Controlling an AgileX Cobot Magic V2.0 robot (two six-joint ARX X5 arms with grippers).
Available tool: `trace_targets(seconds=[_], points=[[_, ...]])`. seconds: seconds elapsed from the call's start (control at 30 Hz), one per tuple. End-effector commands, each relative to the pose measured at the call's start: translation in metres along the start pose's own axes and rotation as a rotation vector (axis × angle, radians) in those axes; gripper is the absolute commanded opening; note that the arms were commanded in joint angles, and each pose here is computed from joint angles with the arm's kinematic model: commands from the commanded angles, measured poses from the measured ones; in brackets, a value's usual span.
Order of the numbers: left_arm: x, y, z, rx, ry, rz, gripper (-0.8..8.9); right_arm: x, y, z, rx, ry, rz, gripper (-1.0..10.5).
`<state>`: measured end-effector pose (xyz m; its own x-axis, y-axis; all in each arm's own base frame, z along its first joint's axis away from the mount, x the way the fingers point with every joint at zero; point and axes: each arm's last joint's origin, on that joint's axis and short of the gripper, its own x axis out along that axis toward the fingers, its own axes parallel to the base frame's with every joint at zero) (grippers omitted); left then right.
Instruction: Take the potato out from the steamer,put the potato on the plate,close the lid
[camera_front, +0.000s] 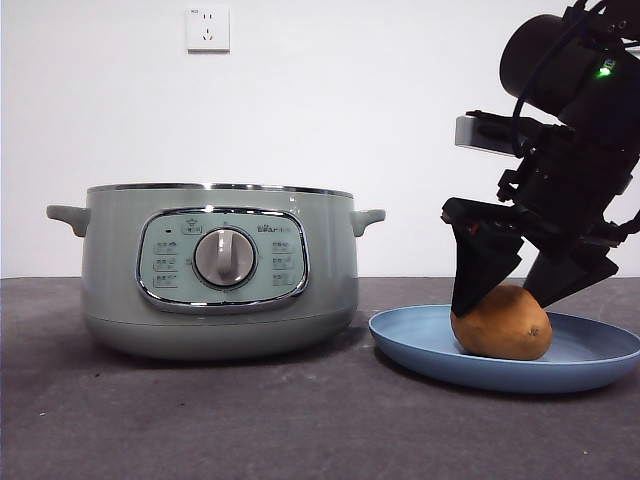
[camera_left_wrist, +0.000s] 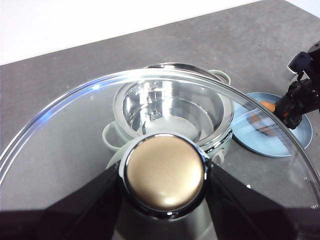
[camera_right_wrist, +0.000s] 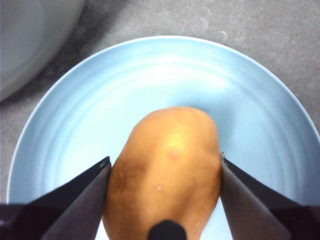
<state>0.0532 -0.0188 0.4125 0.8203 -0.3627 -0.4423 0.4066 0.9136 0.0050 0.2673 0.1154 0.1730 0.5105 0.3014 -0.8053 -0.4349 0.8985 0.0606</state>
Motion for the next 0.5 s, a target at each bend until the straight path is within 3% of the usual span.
trace_targets(seconds=[0.03, 0.23, 0.3, 0.5], points=[[0.001, 0.000, 0.009, 0.016, -0.073, -0.005, -0.09, 0.004, 0.000, -0.005, 0.027, 0.026, 0.001, 0.3], [0.027, 0.003, 0.020, 0.019, -0.031, -0.055, -0.09, 0.004, 0.000, -0.007, 0.064, 0.047, 0.000, 5.5], [0.039, 0.005, 0.027, 0.028, -0.029, -0.072, -0.09, 0.004, 0.000, -0.007, 0.065, 0.046, -0.001, 6.1], [0.083, 0.009, 0.045, 0.043, -0.032, -0.138, -0.09, -0.002, 0.000, -0.005, 0.070, 0.026, -0.003, 6.1]])
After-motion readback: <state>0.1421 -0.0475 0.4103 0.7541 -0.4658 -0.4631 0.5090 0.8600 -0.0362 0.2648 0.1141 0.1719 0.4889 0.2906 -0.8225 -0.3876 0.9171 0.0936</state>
